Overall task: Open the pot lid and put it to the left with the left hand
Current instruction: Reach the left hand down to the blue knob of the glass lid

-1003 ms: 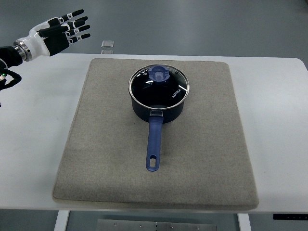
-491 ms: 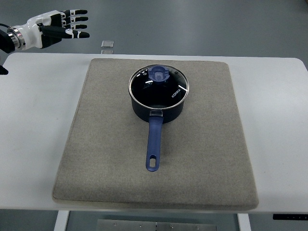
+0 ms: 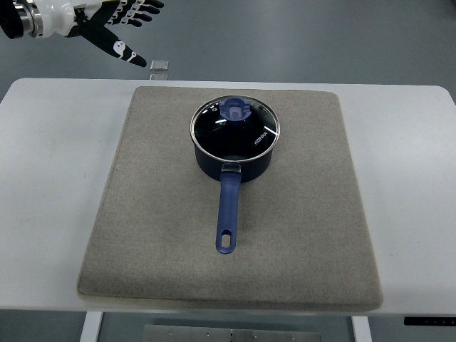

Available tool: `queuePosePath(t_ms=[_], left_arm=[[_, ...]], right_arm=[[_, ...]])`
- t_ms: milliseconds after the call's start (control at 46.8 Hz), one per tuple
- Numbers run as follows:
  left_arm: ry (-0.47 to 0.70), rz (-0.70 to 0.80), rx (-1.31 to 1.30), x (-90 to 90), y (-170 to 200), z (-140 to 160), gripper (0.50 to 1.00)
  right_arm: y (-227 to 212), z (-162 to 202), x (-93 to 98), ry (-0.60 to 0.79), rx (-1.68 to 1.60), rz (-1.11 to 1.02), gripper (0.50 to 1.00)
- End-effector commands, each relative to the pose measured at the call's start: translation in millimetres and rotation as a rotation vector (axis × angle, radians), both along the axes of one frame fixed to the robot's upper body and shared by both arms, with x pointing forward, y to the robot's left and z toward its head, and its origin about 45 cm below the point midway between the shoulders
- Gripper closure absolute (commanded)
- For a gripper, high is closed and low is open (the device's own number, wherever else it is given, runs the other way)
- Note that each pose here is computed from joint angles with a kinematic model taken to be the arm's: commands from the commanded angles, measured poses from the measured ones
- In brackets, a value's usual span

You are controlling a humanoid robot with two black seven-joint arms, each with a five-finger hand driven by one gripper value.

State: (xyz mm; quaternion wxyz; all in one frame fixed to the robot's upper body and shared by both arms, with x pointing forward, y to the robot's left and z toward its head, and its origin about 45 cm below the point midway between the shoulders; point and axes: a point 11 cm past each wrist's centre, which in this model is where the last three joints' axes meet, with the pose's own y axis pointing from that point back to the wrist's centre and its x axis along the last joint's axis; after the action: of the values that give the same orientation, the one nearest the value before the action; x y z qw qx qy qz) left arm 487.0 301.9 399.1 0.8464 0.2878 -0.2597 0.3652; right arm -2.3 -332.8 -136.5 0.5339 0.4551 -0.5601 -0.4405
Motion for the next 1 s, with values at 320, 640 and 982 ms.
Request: queuePosePath(t_ms=[320, 640, 982], left_arm=[[-0.143, -0.224, 0.332, -19.3, -71, 3, 0.525], [-0.187, -0.366, 0.479, -26.2, -129, -8, 0.525], [-0.228, -0.439, 0.593, -28.1, -171, -27, 0.525]], right_arm=[[0, 0, 0.0, 0.000, 0.000, 0.000, 0.585], [0, 0, 0.0, 0.000, 0.001, -0.001, 0.585], [0, 0, 0.0, 0.000, -0.001, -0.001, 0.585]])
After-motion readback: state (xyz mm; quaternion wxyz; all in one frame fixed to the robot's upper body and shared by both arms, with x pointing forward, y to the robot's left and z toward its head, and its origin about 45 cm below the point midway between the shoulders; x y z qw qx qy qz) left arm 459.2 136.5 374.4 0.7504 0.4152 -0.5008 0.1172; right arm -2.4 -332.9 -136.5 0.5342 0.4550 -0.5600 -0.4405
